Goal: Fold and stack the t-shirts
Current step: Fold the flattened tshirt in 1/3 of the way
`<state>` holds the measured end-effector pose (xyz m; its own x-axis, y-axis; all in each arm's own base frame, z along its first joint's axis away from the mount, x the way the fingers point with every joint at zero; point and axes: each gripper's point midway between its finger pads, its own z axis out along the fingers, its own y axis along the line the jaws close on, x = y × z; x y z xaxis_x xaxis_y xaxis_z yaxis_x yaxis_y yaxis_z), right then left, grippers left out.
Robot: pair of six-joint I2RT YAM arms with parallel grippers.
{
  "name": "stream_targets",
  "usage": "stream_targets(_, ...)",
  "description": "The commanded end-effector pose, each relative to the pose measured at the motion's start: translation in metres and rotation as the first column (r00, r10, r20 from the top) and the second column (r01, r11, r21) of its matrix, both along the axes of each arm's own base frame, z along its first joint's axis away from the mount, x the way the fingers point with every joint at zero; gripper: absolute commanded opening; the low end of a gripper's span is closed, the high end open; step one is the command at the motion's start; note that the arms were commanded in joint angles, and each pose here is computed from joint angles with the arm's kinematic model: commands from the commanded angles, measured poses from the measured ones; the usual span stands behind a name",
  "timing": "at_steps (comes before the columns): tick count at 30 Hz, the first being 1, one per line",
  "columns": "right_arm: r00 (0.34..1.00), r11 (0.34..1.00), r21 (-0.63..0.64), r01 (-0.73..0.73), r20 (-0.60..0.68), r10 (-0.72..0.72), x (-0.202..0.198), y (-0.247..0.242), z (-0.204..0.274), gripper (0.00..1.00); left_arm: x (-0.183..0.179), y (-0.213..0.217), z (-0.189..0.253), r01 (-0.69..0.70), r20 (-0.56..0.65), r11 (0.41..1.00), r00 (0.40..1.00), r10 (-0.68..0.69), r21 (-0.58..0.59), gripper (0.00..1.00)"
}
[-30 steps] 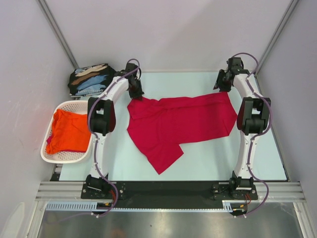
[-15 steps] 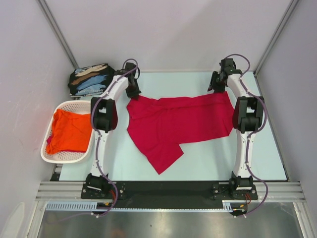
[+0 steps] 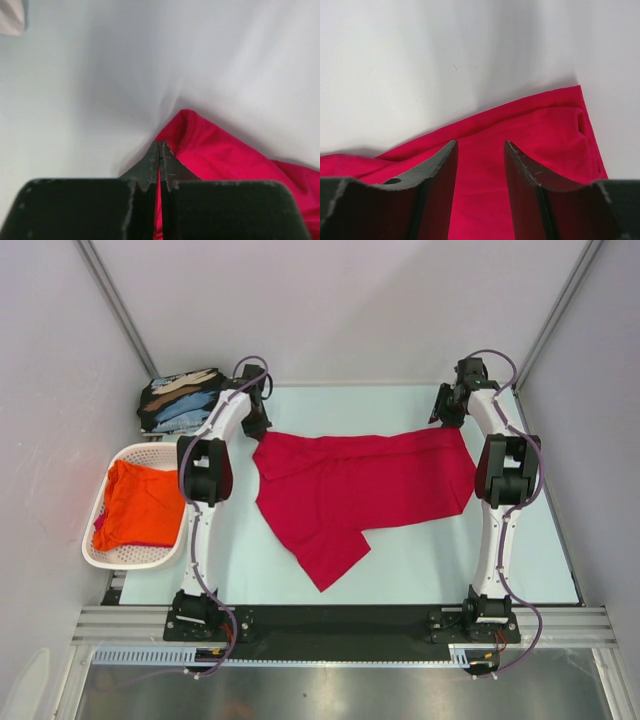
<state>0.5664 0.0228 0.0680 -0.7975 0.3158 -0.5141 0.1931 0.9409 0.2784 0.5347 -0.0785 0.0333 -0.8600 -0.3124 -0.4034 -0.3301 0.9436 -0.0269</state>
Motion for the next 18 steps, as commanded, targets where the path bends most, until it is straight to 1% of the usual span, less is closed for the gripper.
stream_targets(1, 0.995, 1.0, -0.005, -0.021, 0.095, 0.021, 0.002, 0.004, 0.049, 0.47, 0.011, 0.0, 0.034, -0.004, 0.075, 0.999, 0.997, 0.008, -0.051, 0.0)
stream_targets(2, 0.995, 1.0, -0.004, -0.022, 0.098, 0.022, 0.002, 0.004, 0.051, 0.47, 0.015, -0.007, 0.038, 0.031, 0.104, 0.996, 0.994, -0.022, -0.083, 0.0)
stream_targets(3, 0.995, 1.0, -0.003, -0.025, 0.096, 0.025, 0.001, 0.005, 0.05, 0.47, 0.014, -0.021, 0.046, 0.074, 0.123, 0.987, 0.991, -0.056, -0.141, 0.06)
stream_targets(4, 0.994, 1.0, -0.002, -0.028, 0.101, 0.028, 0.001, 0.005, 0.053, 0.47, 0.016, -0.026, 0.065, 0.097, 0.179, 0.983, 0.981, -0.068, -0.156, 0.27)
stream_targets(5, 0.994, 1.0, -0.001, -0.027, 0.103, 0.027, 0.001, 0.005, 0.054, 0.47, 0.016, -0.03, 0.075, 0.111, 0.209, 0.981, 0.975, -0.076, -0.159, 0.37)
stream_targets(6, 0.994, 1.0, -0.002, -0.028, 0.101, 0.028, -0.001, 0.005, 0.054, 0.47, 0.013, -0.04, 0.101, 0.154, 0.262, 0.967, 0.96, -0.098, -0.201, 0.47)
stream_targets(7, 0.994, 1.0, -0.003, -0.029, 0.106, 0.029, -0.001, 0.005, 0.055, 0.47, 0.01, -0.045, 0.101, 0.175, 0.28, 0.962, 0.954, -0.112, -0.212, 0.71)
stream_targets(8, 0.994, 1.0, -0.001, -0.029, 0.107, 0.029, -0.002, 0.005, 0.056, 0.47, 0.006, -0.051, 0.108, 0.187, 0.293, 0.958, 0.949, -0.12, -0.216, 0.8)
stream_targets(9, 0.995, 1.0, -0.002, -0.031, 0.099, 0.031, -0.004, 0.006, 0.054, 0.47, 0.003, -0.056, 0.121, 0.215, 0.318, 0.951, 0.938, -0.137, -0.223, 0.87)
stream_targets(11, 0.995, 0.999, -0.002, -0.035, 0.097, 0.035, -0.006, 0.006, 0.053, 0.47, -0.007, -0.067, 0.121, 0.247, 0.312, 0.945, 0.934, -0.173, -0.216, 0.99)
stream_targets(12, 0.995, 0.999, -0.001, -0.034, 0.091, 0.034, -0.008, 0.006, 0.05, 0.47, -0.011, -0.07, 0.126, 0.261, 0.318, 0.941, 0.93, -0.185, -0.217, 1.0)
stream_targets(15, 0.996, 0.999, -0.001, -0.038, 0.085, 0.038, -0.011, 0.007, 0.049, 0.47, -0.026, -0.079, 0.123, 0.284, 0.298, 0.939, 0.929, -0.22, -0.195, 0.99)
stream_targets(16, 0.996, 0.999, -0.001, -0.038, 0.084, 0.038, -0.012, 0.007, 0.049, 0.47, -0.032, -0.078, 0.116, 0.28, 0.278, 0.943, 0.934, -0.225, -0.178, 0.98)
stream_targets(17, 0.996, 0.999, -0.004, -0.039, 0.084, 0.039, -0.012, 0.007, 0.049, 0.47, -0.035, -0.083, 0.114, 0.297, 0.274, 0.939, 0.931, -0.243, -0.175, 0.96)
stream_targets(18, 0.995, 0.999, -0.007, -0.04, 0.086, 0.04, -0.013, 0.007, 0.051, 0.47, -0.038, -0.087, 0.11, 0.309, 0.265, 0.933, 0.93, -0.256, -0.183, 0.9)
